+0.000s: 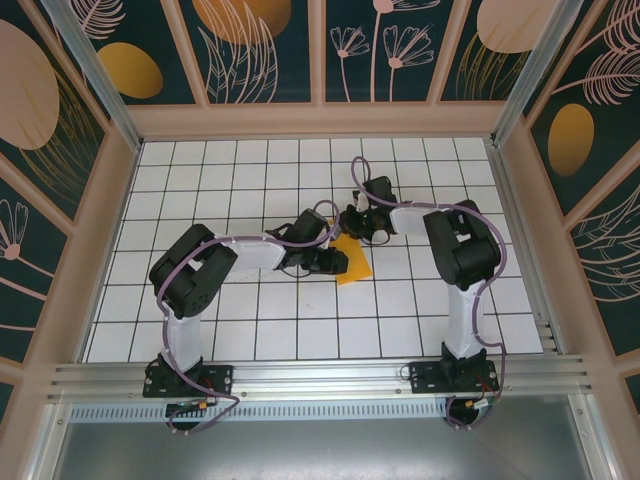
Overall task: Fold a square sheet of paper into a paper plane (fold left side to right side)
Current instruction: Hold the square sheet of paper at the center of the table.
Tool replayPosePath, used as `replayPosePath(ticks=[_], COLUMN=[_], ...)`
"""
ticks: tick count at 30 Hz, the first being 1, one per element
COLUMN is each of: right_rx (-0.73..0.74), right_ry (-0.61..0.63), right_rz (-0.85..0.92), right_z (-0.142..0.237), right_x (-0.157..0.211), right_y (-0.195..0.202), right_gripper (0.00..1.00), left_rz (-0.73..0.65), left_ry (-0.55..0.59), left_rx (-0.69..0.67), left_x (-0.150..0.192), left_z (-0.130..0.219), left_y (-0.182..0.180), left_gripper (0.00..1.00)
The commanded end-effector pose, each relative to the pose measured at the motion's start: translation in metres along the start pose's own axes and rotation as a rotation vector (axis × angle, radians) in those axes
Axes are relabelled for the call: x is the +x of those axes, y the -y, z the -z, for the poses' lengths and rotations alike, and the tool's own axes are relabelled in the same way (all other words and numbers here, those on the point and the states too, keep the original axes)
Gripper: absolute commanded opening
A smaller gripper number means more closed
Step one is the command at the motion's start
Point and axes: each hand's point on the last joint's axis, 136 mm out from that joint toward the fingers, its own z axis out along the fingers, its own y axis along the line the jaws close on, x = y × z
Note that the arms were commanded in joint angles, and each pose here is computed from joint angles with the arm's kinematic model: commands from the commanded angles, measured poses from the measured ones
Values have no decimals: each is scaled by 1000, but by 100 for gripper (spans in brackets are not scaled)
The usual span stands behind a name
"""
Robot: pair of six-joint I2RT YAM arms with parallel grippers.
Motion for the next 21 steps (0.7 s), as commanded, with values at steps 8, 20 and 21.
replayPosePath(ticks=[8,20,21], right_rx=[39,38,43], right_ry=[138,5,-5], right_rz=[132,18,9], right_z=[92,100,96], right_x=[-33,81,85], right_y=[-38,9,13], right_gripper=[31,11,11], left_rz=[33,34,36], left_ry=[-27,-26,-24], left_rx=[-56,-64,-66], left_x=[6,3,2], left_z=[-8,-8,-8], left_y=[-14,-13,-14], left_gripper=[33,33,33])
